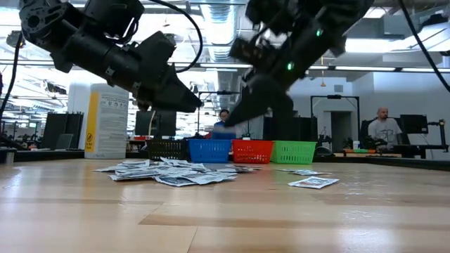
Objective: Pick & Place First Aid Supplies
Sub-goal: Put the orange ointment pack into the black bin
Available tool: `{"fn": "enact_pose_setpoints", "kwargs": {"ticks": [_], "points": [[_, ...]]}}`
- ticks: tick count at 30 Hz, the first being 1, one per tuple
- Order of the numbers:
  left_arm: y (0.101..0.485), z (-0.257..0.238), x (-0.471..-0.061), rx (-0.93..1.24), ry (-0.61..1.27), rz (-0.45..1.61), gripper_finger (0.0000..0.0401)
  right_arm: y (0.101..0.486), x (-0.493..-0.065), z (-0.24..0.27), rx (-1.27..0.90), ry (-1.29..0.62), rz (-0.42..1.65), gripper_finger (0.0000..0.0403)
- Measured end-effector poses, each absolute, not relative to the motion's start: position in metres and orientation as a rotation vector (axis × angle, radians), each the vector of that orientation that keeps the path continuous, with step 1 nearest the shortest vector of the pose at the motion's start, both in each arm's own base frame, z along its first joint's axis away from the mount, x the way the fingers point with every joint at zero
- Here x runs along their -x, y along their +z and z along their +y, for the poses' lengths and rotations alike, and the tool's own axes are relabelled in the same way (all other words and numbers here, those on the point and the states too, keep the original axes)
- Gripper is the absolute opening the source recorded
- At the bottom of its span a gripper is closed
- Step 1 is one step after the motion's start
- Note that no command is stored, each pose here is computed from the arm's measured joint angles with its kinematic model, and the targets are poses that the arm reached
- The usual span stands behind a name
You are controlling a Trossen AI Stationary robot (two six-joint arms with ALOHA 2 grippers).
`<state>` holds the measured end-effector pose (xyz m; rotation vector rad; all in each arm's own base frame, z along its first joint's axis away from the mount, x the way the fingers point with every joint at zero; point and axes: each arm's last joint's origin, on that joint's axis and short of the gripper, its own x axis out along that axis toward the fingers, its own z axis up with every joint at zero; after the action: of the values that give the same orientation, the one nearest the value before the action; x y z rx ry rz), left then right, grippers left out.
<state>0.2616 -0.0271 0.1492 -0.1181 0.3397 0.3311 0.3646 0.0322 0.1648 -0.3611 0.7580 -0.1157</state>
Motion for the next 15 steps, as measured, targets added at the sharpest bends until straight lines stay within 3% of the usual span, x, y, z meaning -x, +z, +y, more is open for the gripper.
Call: {"fn": "enact_pose_setpoints", "kwargs": {"ticks": [15], "points": [[0.151, -0.020, -0.261, -0.487, 0.357, 0.437, 0.0168, 0.204, -0.349, 0.033, 0.358, -0.112, 0.708, 0.0000]]}}
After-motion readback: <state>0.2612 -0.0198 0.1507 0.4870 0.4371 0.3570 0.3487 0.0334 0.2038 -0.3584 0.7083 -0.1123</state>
